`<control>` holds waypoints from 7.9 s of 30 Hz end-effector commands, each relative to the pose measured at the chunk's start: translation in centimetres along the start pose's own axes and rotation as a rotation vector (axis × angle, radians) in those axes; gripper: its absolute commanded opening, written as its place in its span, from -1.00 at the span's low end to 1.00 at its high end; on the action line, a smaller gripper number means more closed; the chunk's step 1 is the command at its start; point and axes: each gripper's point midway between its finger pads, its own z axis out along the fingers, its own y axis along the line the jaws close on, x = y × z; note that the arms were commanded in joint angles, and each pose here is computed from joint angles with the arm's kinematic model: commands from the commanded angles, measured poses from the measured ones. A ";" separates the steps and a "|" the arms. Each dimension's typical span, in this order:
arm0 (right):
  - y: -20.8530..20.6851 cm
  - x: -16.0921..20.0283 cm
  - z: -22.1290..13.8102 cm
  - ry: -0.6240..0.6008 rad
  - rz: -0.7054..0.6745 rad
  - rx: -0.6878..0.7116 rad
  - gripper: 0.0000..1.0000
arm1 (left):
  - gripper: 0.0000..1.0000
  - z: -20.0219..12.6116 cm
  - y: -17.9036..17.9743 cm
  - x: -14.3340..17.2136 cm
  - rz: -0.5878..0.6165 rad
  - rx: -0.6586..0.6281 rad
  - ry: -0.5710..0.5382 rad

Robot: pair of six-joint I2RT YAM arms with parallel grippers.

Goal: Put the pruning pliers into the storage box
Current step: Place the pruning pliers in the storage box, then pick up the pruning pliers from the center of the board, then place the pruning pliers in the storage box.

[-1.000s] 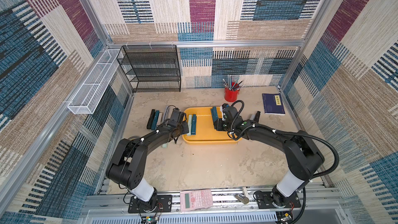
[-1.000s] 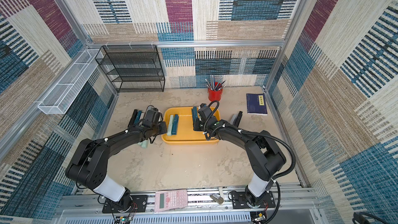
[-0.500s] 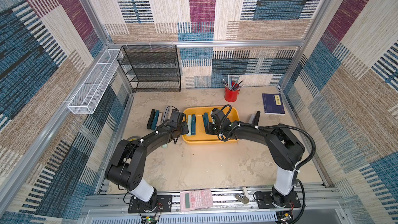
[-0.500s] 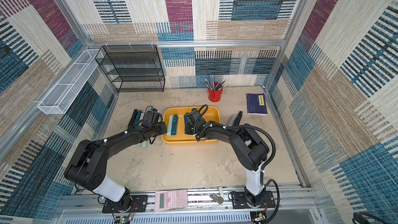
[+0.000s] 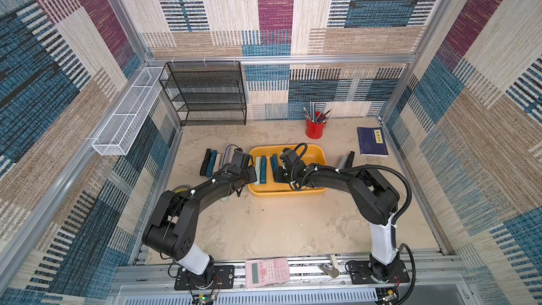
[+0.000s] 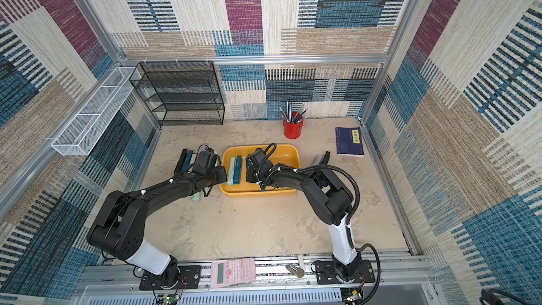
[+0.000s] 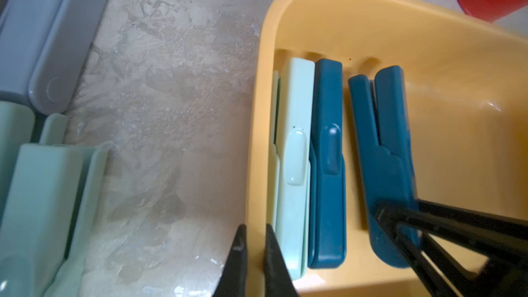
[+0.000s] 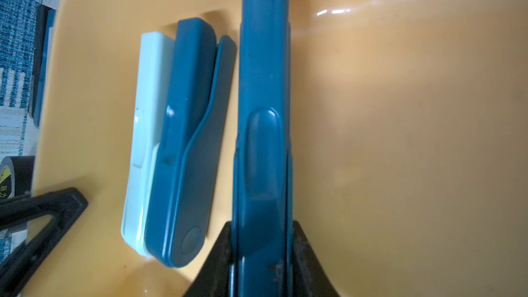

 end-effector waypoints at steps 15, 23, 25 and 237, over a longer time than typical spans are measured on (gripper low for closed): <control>1.9 -0.7 0.8 -0.014 0.018 -0.052 -0.17 | -1.00 0.4 -0.2 -0.1 -0.008 0.013 -0.008; 3.2 -1.2 0.3 -0.023 -0.010 -0.114 -0.12 | -1.00 0.6 -0.4 -0.1 -0.007 0.020 -0.002; 3.4 -1.3 0.1 -0.027 -0.014 -0.116 -0.11 | -1.00 0.5 -0.4 -0.1 -0.005 0.019 -0.003; 0.8 -2.4 -1.0 -0.071 0.048 -0.095 -0.23 | -1.00 0.7 -0.3 -0.6 0.012 0.022 0.000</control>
